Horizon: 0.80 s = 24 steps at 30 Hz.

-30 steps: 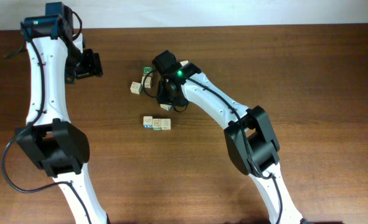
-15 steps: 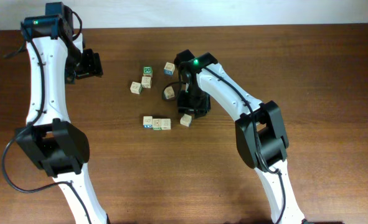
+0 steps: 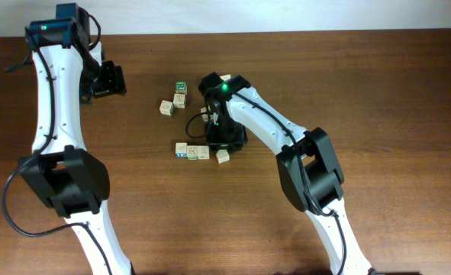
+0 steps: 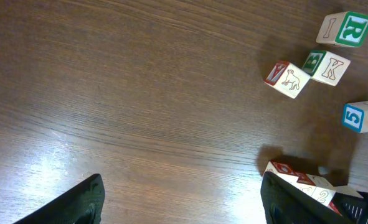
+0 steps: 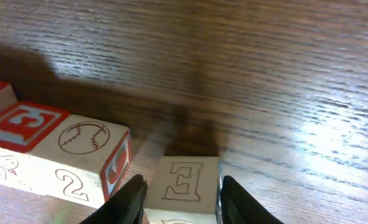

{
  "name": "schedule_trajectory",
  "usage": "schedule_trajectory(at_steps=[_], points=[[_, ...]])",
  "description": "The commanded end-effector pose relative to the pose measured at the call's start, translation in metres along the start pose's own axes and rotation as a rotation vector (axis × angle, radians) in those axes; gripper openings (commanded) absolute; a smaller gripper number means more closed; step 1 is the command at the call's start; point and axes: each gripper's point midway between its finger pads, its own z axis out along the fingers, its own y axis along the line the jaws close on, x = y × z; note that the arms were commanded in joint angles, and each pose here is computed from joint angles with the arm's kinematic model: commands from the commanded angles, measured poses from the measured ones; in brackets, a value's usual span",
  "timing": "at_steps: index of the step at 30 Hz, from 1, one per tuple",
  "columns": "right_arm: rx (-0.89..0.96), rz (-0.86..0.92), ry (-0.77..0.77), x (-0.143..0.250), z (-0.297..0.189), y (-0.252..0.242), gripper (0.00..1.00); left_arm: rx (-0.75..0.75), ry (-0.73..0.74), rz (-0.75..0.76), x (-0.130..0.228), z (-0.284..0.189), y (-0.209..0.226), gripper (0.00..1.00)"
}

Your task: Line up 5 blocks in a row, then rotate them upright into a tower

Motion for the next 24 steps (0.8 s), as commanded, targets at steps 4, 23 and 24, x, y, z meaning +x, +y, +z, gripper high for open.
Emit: schedule_trajectory(at_steps=[4,23,24], points=[[0.013,0.051,0.003,-0.008,0.003,-0.019,0.33,0.002,-0.008,0.003,-0.002,-0.002,-0.001,0.79],[-0.095,0.103,0.013,-0.01,0.002,-0.001,0.36,0.003,-0.011,0.003,-0.003,-0.002,-0.001,0.79],[-0.096,0.102,0.012,-0.01,0.002,0.0,0.36,0.002,-0.011,0.003,-0.003,-0.002,-0.001,0.79]])
